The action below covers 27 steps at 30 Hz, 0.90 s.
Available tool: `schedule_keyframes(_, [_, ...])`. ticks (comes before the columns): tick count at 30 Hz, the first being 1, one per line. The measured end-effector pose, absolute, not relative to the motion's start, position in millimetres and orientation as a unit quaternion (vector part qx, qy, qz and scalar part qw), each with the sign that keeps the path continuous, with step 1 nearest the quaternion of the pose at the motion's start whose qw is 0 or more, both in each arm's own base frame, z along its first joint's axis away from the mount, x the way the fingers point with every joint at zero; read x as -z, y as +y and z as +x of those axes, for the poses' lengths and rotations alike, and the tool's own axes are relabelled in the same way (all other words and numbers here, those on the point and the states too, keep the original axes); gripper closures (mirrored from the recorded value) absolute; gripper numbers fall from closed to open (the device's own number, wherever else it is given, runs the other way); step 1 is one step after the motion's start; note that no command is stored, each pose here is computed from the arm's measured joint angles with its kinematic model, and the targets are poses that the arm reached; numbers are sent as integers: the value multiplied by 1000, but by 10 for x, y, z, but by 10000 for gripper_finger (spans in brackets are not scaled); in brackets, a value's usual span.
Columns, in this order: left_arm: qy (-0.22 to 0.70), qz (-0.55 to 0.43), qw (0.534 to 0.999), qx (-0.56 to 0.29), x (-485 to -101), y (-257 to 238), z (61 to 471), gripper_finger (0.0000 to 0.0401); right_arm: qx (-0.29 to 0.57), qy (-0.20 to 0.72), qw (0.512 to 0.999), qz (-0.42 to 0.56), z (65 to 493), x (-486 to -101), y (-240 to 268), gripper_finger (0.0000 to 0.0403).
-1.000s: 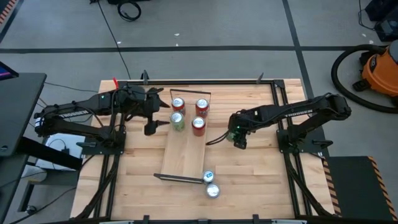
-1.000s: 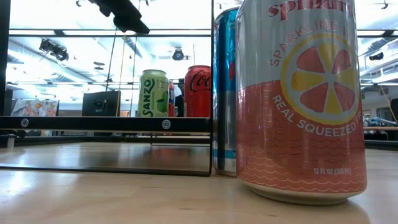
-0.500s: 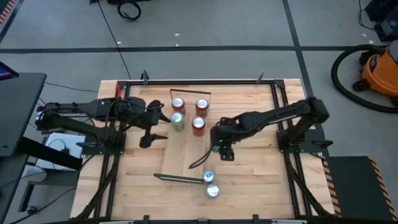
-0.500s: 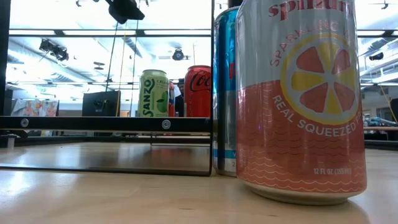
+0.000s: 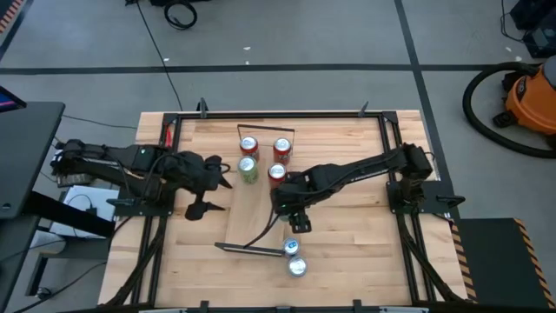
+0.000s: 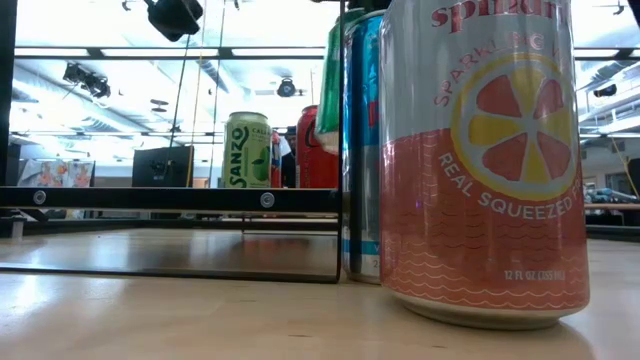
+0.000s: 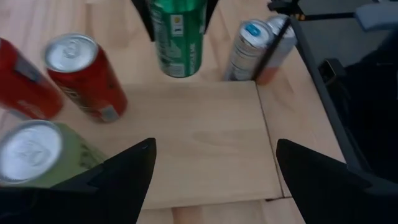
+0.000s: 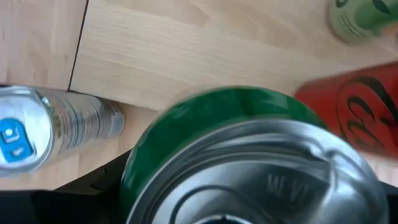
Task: Place canned beverage on shelf
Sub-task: Put the green soda can on the shelf
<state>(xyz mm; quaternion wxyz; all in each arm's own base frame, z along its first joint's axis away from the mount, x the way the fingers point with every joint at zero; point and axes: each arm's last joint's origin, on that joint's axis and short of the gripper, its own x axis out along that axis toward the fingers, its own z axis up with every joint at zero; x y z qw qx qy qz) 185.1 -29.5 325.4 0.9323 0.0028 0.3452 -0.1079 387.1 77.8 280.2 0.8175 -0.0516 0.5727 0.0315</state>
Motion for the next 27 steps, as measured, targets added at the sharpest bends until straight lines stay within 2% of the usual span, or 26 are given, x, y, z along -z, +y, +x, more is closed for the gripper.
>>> schedule_keyframes(11, [367, -6, 923, 118, -3061, -461, 1832, 58, -57, 577, 813, -50, 4112, -2662, 841, 79])
schedule_keyframes(17, [375, -23, 918, 127, -3035, -545, 1806, 58, -68, 533, 842, -45, 4206, -2714, 891, 79])
schedule_keyframes(27, [378, -30, 916, 134, -3034, -651, 1770, 58, -86, 497, 862, -42, 4343, -2652, 923, 79])
